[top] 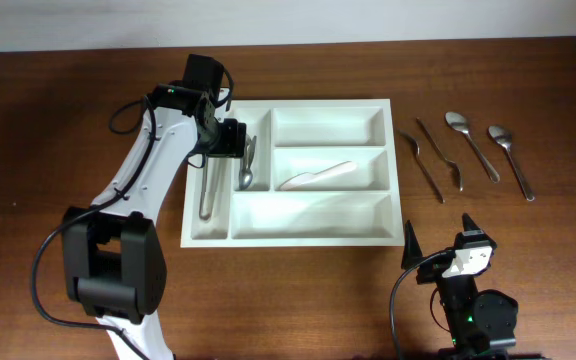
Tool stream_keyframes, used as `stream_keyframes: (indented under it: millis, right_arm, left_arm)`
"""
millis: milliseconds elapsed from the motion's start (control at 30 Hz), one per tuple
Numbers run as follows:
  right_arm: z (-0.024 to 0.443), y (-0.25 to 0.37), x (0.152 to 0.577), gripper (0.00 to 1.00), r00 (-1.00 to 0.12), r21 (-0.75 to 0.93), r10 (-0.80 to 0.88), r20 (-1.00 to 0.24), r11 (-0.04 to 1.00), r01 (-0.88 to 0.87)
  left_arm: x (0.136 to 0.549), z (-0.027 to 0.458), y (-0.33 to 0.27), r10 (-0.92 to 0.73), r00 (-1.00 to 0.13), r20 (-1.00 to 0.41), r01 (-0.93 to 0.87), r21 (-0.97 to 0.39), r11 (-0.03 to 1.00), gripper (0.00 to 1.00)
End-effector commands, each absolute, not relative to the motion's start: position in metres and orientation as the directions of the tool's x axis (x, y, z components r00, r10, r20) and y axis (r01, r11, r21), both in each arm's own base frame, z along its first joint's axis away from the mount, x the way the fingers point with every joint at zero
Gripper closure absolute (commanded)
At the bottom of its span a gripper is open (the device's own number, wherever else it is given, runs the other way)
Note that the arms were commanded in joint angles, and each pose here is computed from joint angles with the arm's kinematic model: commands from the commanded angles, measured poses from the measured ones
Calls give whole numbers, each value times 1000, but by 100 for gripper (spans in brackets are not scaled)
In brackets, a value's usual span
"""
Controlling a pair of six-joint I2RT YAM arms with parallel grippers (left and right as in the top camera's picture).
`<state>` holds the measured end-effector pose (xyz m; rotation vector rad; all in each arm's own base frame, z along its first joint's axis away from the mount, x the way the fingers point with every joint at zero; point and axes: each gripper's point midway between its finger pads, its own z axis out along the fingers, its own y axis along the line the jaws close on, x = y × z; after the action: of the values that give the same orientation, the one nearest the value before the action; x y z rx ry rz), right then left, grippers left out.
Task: Pack container
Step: 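Place the chopsticks into the tray's leftmost compartment and release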
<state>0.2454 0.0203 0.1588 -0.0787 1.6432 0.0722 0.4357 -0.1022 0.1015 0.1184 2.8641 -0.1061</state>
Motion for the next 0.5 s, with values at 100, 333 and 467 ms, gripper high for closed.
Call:
stream_keyframes:
  millis: [100, 333, 467]
  right_arm:
    - [157, 17, 245, 1, -73, 0, -6, -997, 997, -78]
    - [157, 17, 245, 1, -72, 0, -6, -997, 997, -77]
    - [157, 17, 245, 1, -73, 0, -6, -997, 997, -78]
  left_arm:
    - [458, 142, -82, -7, -941, -339, 9, -47, 999, 14]
    - [480, 212, -6, -263, -858, -442, -251, -87, 964, 6]
    - [482, 234, 43, -378, -793, -477, -368, -118, 922, 1]
